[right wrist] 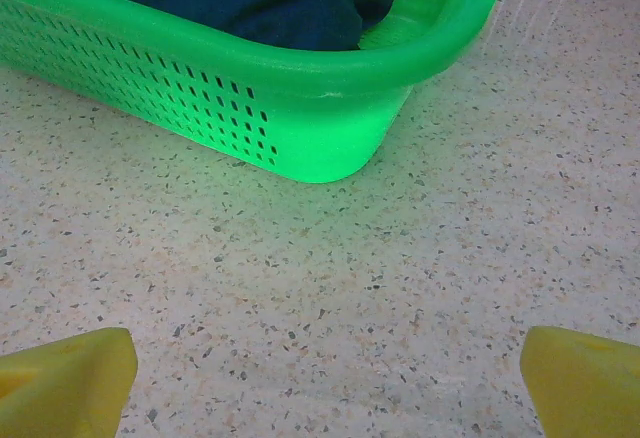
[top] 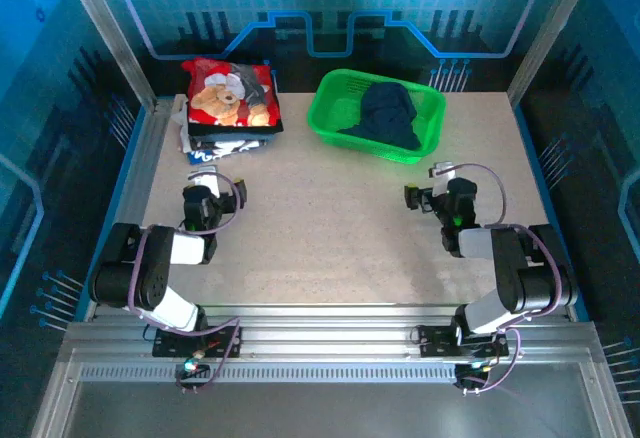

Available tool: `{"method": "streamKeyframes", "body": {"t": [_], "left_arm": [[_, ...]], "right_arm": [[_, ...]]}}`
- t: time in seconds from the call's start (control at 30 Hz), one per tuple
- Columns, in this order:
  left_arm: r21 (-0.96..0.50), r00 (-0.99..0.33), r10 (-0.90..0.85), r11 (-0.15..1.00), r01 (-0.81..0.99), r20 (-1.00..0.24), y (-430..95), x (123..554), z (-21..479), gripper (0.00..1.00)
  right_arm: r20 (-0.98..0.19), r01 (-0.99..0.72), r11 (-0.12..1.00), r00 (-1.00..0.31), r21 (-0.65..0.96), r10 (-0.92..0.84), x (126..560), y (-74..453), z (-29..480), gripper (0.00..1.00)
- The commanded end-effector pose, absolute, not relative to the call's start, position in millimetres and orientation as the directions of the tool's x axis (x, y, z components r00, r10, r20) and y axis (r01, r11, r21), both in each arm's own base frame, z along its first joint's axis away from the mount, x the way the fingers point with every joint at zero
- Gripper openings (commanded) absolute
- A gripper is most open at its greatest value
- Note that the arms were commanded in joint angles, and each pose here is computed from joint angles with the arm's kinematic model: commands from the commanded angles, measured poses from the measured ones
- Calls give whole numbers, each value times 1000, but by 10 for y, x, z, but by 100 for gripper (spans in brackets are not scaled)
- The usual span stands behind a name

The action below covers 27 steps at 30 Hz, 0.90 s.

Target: Fold and stack the t-shirts

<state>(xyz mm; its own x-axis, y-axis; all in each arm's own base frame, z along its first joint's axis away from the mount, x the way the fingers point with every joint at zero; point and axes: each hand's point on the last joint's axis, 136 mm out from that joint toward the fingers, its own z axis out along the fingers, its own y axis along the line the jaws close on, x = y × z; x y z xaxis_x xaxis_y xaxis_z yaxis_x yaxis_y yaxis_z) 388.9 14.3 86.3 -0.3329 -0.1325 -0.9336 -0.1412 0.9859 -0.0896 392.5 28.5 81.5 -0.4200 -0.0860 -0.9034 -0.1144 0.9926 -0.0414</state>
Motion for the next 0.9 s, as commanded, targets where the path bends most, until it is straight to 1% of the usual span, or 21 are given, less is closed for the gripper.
{"method": "streamKeyframes", "body": {"t": [0.0,0.63,0.7,0.73,0.8,0.87], "left_arm": [[-69,-306,-110,988,-140,-946,141,3951,958,99],[-69,-309,-110,988,-139,-945,139,3948,950,99],[-68,-294,-103,990,-127,-950,120,3926,1035,99],[-61,-293,-94,991,-121,-951,101,3915,1118,99],[-40,-323,-82,990,-136,-943,80,3848,1327,99],[-74,-350,-115,989,-129,-930,23,3730,1550,99]], "right_arm": [[-916,-128,991,-389,-47,-93,3983,300,944,100],[-917,-129,991,-389,-43,-91,3980,301,946,100],[-917,-117,992,-387,-56,-98,3979,301,1036,100],[-908,-104,993,-407,-61,-99,3973,292,1099,100],[-883,-80,997,-466,-19,-54,3906,289,1253,100],[-860,-101,995,-509,19,-35,3753,396,1349,100]]}}
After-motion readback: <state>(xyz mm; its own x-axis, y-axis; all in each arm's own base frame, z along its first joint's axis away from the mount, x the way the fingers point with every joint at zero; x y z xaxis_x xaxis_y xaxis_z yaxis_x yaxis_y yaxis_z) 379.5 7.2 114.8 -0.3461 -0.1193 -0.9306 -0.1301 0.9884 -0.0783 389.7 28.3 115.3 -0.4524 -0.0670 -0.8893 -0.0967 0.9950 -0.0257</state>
